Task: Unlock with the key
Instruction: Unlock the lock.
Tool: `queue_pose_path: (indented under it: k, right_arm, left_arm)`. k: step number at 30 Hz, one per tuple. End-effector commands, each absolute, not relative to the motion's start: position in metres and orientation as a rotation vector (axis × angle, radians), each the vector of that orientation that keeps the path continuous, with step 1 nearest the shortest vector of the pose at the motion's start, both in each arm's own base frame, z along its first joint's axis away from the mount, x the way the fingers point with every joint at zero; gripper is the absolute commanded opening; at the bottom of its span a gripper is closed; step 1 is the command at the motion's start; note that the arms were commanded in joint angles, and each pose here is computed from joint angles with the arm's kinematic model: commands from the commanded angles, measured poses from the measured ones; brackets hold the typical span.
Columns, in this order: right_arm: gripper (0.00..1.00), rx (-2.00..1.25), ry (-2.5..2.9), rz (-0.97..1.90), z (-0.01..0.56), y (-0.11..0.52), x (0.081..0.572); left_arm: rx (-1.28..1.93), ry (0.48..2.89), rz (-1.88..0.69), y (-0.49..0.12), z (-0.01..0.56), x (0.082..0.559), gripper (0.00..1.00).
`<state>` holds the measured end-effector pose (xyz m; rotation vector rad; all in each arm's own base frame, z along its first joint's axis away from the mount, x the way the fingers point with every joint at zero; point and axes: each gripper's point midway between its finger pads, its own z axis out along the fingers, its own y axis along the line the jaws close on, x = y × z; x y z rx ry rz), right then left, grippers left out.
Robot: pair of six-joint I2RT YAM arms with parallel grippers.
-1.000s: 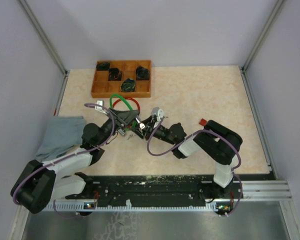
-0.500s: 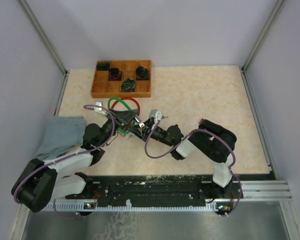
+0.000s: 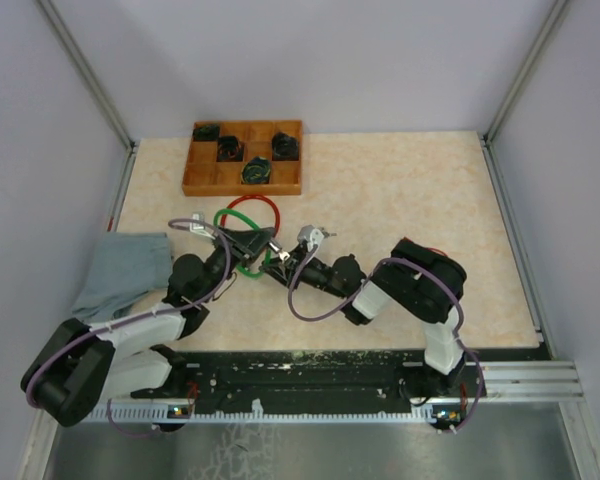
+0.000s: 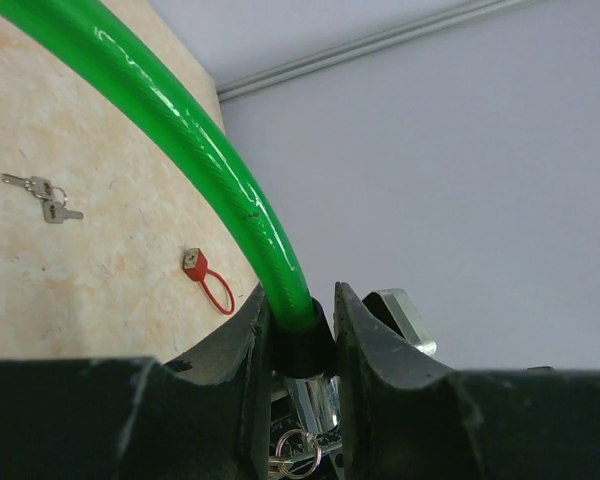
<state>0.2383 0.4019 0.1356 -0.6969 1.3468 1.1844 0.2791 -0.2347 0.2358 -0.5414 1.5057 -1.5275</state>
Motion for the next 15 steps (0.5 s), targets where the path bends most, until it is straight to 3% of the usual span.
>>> queue_pose_path:
  k: [1, 15]
  right_arm:
    - [0.0, -0.691, 1.313, 1.243, 0.123, 0.396, 0.219]
    - [0.0, -0.698, 1.219, 1.268, 0.147, 0.424, 0.208]
  left_arm:
    - [-0.446, 0.914, -1.674, -0.189, 0.375, 0.25, 0.0]
    - [-0.66, 0.954, -1.763, -0.186, 0.351, 0.265, 0.0]
